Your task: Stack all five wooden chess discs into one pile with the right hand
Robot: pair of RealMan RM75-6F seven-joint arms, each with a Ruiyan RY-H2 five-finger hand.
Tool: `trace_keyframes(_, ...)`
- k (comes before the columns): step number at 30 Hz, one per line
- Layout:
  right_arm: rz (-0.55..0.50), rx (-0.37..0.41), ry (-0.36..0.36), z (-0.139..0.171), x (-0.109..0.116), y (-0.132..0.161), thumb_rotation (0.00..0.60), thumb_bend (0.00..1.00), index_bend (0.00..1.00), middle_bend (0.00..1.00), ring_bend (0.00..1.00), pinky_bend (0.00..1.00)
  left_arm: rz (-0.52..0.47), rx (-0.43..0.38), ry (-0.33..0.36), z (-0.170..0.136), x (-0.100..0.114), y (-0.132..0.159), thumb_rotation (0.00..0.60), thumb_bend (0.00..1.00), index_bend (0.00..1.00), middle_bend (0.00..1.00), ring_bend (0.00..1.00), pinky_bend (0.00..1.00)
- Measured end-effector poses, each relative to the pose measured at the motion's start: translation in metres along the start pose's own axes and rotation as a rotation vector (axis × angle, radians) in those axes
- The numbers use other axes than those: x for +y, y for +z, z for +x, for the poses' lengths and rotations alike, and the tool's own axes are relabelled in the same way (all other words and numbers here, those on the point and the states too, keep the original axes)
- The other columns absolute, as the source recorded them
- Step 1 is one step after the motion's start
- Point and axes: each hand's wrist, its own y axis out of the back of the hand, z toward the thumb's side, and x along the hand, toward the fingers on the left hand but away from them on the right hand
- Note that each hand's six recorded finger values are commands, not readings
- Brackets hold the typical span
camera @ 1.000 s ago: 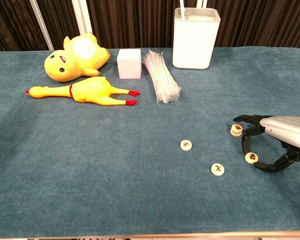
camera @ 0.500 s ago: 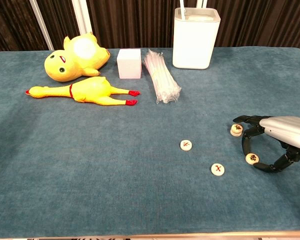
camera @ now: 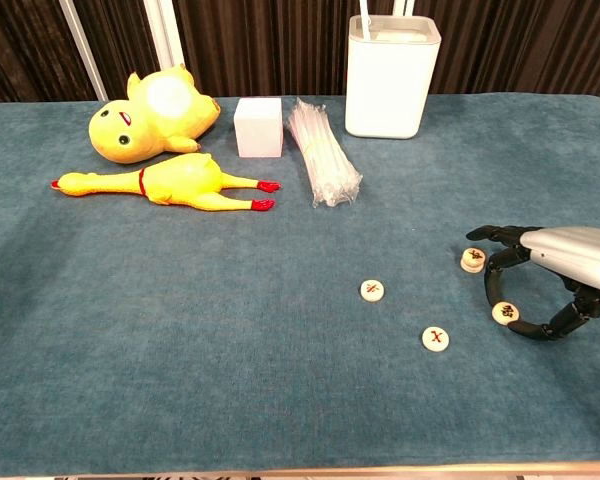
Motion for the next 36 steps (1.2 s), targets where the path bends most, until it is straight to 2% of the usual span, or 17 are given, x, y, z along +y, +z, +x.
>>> trace_keyframes(10, 0.009, -0.004, -0.025, -0.004, 0.03, -0.001, 0.6, 0.42, 0.52, 0.0, 0.0, 0.09, -0.004, 0.005, -0.001, 0.001, 0.0, -0.001, 0.6, 0.82, 0.07, 0.0, 0.0, 0.07)
trace_keyframes(15, 0.003, -0.008, -0.02, -0.017, 0.05, 0.0, 0.6, 0.42, 0.52, 0.0, 0.0, 0.09, -0.005, 0.006, 0.003, 0.0, 0.001, -0.002, 0.6, 0.82, 0.07, 0.0, 0.0, 0.07)
trace_keyframes(20, 0.009, -0.006, -0.006, -0.032, 0.06, 0.005, 0.6, 0.42, 0.52, 0.0, 0.0, 0.09, -0.007, 0.005, 0.002, 0.0, 0.001, -0.002, 0.6, 0.82, 0.07, 0.0, 0.0, 0.07)
trace_keyframes(36, -0.015, -0.039, 0.023, -0.061, 0.057, 0.004, 0.6, 0.42, 0.52, 0.0, 0.0, 0.09, -0.008, 0.003, 0.001, 0.001, 0.001, -0.002, 0.6, 0.82, 0.07, 0.0, 0.0, 0.06)
